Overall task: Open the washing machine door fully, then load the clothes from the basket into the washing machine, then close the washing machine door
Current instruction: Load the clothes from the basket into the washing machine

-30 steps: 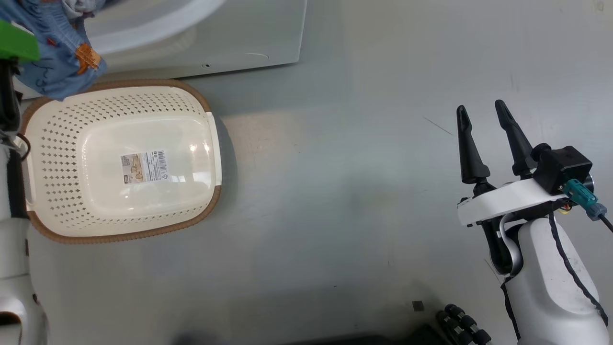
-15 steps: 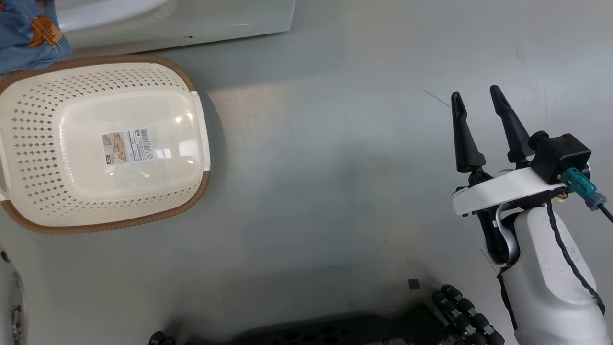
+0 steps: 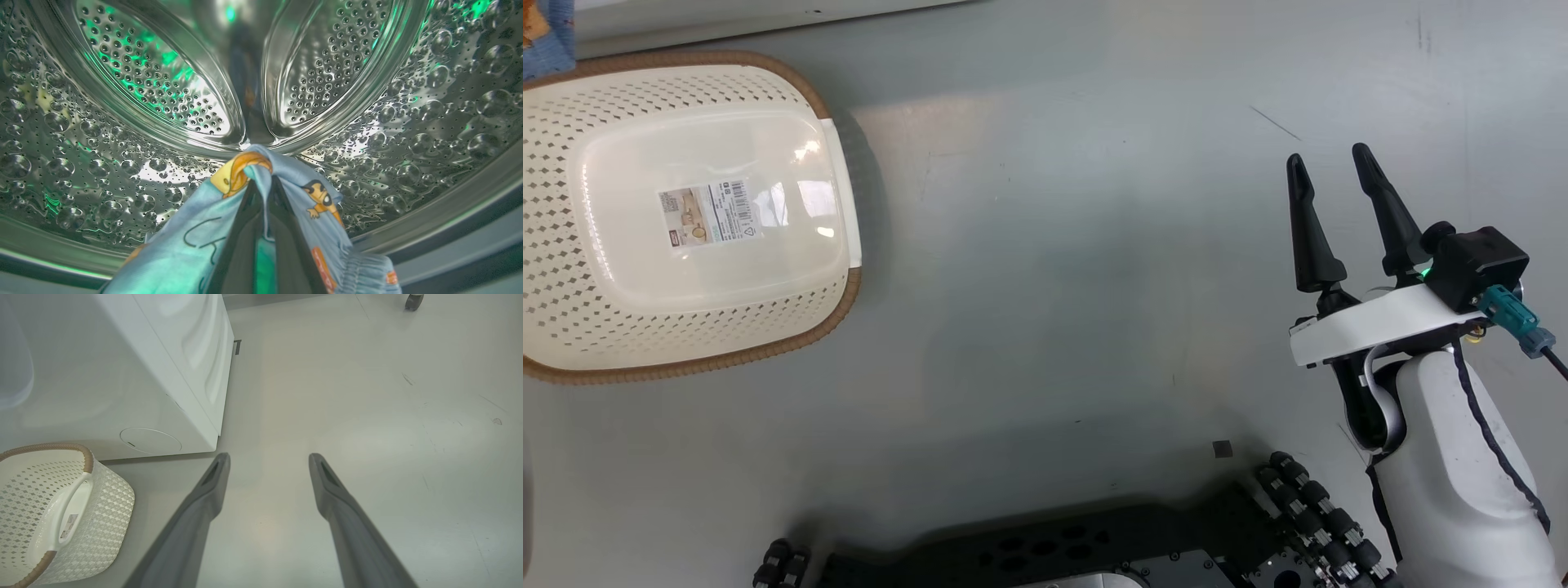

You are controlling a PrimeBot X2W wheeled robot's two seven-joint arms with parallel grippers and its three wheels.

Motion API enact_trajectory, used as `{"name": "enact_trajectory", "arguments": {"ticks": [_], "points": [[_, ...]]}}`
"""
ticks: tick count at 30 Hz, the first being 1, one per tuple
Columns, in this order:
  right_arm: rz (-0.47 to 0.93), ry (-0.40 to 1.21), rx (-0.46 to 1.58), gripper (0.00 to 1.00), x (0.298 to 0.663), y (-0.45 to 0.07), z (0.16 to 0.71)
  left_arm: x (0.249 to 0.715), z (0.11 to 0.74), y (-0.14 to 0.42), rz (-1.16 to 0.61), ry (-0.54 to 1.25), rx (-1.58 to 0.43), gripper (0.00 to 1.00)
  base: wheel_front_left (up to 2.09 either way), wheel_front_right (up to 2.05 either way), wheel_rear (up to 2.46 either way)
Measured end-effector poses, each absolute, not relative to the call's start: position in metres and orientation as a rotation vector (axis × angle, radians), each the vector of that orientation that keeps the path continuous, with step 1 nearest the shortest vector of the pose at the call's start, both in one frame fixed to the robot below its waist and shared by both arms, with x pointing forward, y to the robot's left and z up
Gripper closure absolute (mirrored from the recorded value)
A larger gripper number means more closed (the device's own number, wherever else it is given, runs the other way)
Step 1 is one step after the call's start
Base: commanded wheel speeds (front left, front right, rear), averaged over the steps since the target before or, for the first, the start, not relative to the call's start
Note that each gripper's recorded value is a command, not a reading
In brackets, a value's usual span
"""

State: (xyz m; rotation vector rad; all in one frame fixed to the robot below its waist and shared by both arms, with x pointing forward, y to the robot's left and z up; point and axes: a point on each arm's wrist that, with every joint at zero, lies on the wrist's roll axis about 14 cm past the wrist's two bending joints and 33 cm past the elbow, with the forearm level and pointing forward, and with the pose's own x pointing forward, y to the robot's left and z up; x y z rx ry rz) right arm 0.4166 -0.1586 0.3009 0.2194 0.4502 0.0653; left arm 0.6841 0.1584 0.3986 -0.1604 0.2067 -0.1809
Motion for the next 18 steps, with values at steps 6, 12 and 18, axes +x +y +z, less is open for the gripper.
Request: {"name": "enact_trajectory", "arguments": {"ticks": [6, 12, 18], "points": [[0.059, 0.473, 0.230, 0.00, 0.415, -0.158, 0.290, 0.697, 0.389, 0.159, -0.167, 0.220, -0.190, 1.00, 0.00, 0.00, 0.00], [0.068, 0.500, 0.238, 0.00, 0.413, -0.153, 0.280, 0.710, 0.395, 0.160, -0.172, 0.166, -0.157, 1.00, 0.00, 0.00, 0.00], [0.083, 0.520, 0.247, 0.00, 0.411, -0.147, 0.272, 0.728, 0.438, 0.162, -0.191, -0.041, -0.060, 1.00, 0.00, 0.00, 0.00]]}}
